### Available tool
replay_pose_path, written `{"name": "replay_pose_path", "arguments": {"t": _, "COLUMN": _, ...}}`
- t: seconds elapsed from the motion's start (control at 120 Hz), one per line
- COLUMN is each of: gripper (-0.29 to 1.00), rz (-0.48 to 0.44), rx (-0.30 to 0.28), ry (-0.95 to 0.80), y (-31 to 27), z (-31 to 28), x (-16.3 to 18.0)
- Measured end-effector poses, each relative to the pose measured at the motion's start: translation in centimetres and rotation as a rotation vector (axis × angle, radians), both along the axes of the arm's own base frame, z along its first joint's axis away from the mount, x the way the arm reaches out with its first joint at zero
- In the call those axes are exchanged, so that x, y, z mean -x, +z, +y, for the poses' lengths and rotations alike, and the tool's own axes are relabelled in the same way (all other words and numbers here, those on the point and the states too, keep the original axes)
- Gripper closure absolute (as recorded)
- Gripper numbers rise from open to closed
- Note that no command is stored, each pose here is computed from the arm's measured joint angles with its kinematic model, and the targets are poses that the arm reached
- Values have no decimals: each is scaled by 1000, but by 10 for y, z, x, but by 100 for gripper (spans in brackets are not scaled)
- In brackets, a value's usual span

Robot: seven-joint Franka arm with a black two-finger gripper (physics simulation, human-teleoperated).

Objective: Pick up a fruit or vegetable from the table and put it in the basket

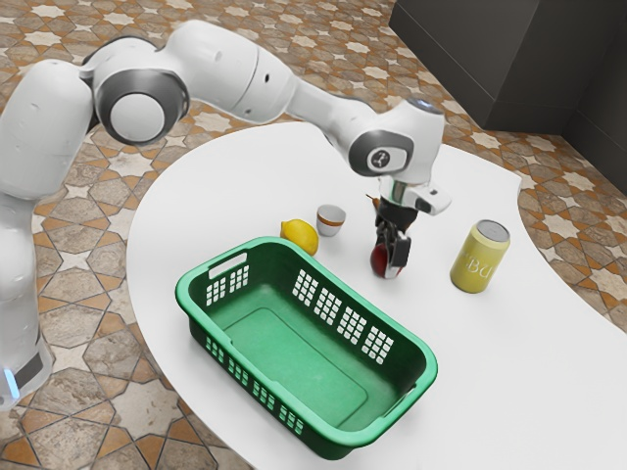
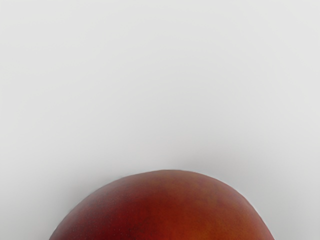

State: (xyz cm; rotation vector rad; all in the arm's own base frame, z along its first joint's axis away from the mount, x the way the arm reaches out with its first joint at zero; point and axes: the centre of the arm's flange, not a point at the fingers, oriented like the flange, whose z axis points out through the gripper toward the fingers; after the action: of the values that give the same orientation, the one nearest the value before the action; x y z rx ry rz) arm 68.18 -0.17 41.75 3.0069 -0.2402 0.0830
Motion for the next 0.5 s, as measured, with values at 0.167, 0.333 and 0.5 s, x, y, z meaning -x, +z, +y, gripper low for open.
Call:
{"name": "replay_pose_path", "arguments": {"t": 0.167, "gripper": 0, "rz": 1, "rx": 0, "ry": 2, "y": -1, "z": 0, "x": 0}}
{"name": "replay_pose_path", "arguments": {"t": 0.333, "gripper": 25, "rz": 2, "rx": -1, "ry": 8, "y": -1, "z": 0, "x": 0}}
{"name": "replay_pose_path", "arguments": {"t": 0.5, "gripper": 31, "rz": -13, "rx": -10, "ry": 13, "y": 6, "z": 0, "x": -2}}
